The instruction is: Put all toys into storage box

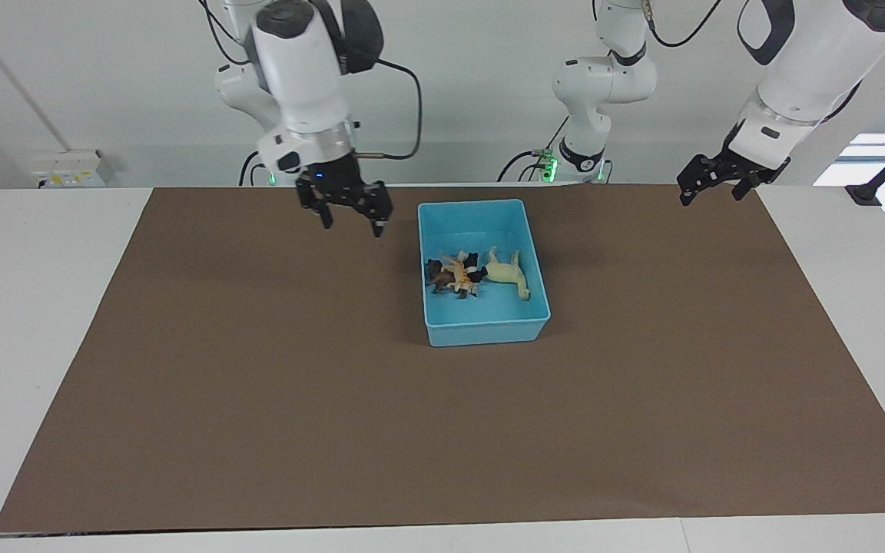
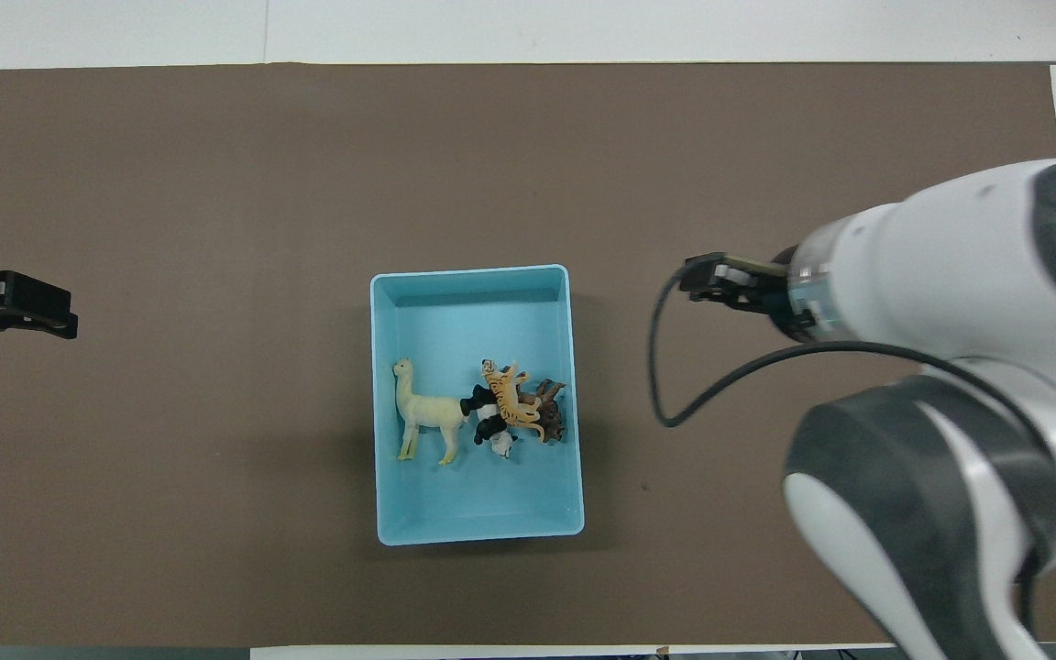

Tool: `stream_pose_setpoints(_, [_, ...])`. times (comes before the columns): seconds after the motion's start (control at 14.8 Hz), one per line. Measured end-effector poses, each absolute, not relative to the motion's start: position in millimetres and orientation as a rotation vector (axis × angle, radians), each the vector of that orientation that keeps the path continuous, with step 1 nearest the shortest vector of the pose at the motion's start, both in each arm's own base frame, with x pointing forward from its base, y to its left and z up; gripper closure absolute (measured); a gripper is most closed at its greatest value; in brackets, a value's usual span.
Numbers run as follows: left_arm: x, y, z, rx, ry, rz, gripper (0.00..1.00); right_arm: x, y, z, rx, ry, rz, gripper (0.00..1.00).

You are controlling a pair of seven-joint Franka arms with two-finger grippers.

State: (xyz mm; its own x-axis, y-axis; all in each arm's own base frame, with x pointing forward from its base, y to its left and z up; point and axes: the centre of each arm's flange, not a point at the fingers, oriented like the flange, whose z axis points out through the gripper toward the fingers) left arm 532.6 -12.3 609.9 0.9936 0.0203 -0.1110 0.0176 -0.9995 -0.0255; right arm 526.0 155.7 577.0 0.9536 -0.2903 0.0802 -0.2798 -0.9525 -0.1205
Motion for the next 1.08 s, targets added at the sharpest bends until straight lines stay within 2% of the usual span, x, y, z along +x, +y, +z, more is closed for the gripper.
stream_pose_setpoints(0.2, [541,-15,606,-3.114,-0.018,0.183,0.0,524,57,613,-3.029,0.28,-0.239,0.0])
stream_pose_setpoints(0.41, [542,-16,604,-3.113,-0.012,0.191,0.0,516,10,632,-3.066,0.144,-0.233,0.0])
stream_pose_setpoints(0.74, [545,-16,606,-3.117,-0.005,0.151,0.0,503,-9,625,-3.096,0.133,-0.049,0.0])
stream_pose_setpoints(1.08, [545,-21,606,-3.117,0.008,0.147,0.0,494,-3,617,-3.118,0.11,0.034,0.0])
